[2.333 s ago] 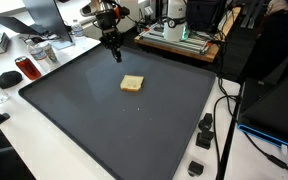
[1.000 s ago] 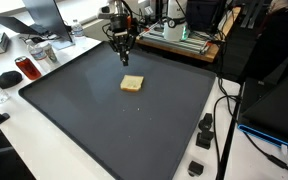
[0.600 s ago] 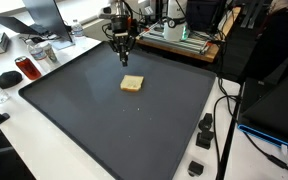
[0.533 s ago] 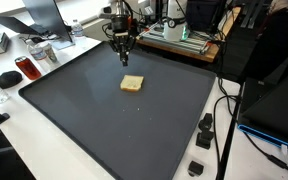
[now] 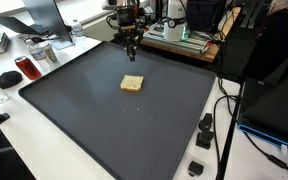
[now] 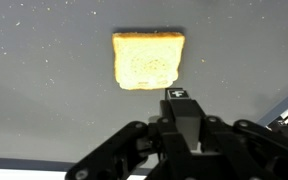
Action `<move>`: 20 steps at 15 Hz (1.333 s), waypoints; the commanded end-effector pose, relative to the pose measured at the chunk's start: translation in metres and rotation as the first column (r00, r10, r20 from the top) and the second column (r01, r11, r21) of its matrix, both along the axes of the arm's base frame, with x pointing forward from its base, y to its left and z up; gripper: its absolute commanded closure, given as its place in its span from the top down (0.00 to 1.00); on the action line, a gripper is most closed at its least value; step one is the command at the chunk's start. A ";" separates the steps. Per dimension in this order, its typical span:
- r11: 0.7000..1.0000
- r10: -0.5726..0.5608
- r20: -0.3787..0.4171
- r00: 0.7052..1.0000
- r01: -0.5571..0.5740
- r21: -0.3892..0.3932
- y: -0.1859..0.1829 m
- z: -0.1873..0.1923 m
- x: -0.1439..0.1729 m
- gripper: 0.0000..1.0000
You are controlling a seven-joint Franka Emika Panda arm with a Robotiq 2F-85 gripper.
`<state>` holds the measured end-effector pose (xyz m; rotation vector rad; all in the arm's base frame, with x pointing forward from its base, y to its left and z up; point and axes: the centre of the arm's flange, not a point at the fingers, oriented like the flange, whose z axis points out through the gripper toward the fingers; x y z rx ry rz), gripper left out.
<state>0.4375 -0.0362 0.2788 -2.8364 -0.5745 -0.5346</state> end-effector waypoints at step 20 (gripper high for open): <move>0.962 -0.104 -0.217 0.971 0.042 -0.270 0.036 -0.069 0.088 0.06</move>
